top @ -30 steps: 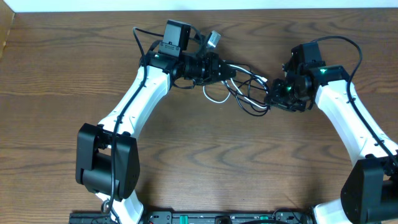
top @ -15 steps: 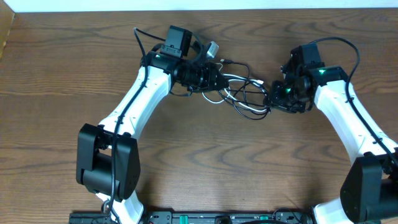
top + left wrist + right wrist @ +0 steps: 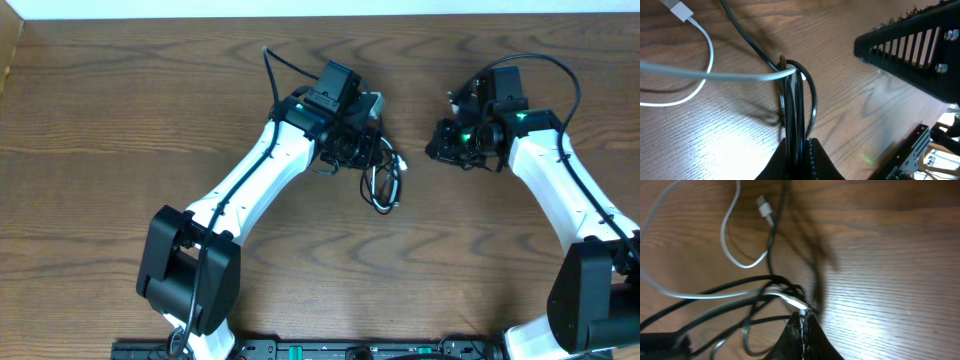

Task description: Untangle cables

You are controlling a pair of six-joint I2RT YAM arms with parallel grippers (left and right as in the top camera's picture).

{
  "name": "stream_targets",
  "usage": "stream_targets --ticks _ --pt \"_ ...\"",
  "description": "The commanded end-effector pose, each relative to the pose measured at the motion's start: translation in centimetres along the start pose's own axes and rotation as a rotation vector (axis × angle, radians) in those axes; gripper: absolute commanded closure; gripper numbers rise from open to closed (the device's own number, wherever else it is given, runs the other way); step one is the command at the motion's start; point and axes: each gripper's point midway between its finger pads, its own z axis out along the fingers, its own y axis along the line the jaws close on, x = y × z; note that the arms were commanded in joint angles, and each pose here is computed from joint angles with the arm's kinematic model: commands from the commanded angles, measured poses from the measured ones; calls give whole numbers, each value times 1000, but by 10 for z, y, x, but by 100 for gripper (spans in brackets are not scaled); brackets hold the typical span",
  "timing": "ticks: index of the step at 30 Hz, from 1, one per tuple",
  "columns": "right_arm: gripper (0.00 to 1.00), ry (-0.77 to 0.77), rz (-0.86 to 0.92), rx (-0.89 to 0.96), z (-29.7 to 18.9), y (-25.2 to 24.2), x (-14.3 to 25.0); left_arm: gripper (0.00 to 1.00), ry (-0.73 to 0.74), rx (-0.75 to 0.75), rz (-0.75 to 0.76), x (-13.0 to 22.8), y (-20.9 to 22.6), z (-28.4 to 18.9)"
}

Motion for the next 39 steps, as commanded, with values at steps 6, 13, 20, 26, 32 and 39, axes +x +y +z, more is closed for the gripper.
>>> stream_targets --ticks 6,13,20,26,32,39 --pt "90 24 35 -35 5 7 5 93 -47 5 29 -16 -5 -2" --pt "71 41 -74 -197 1 36 7 93 -37 170 111 -16 -33 -6" --pt "69 53 -62 -260 0 49 8 93 -34 184 121 -15 -34 -7" --pt "61 79 3 -269 5 63 15 93 -38 167 127 -16 -32 -6" --pt "57 95 45 -258 13 70 19 93 -41 166 165 -16 -32 -5" --pt "62 230 104 -193 42 49 46 93 -61 161 188 -21 -26 -8"
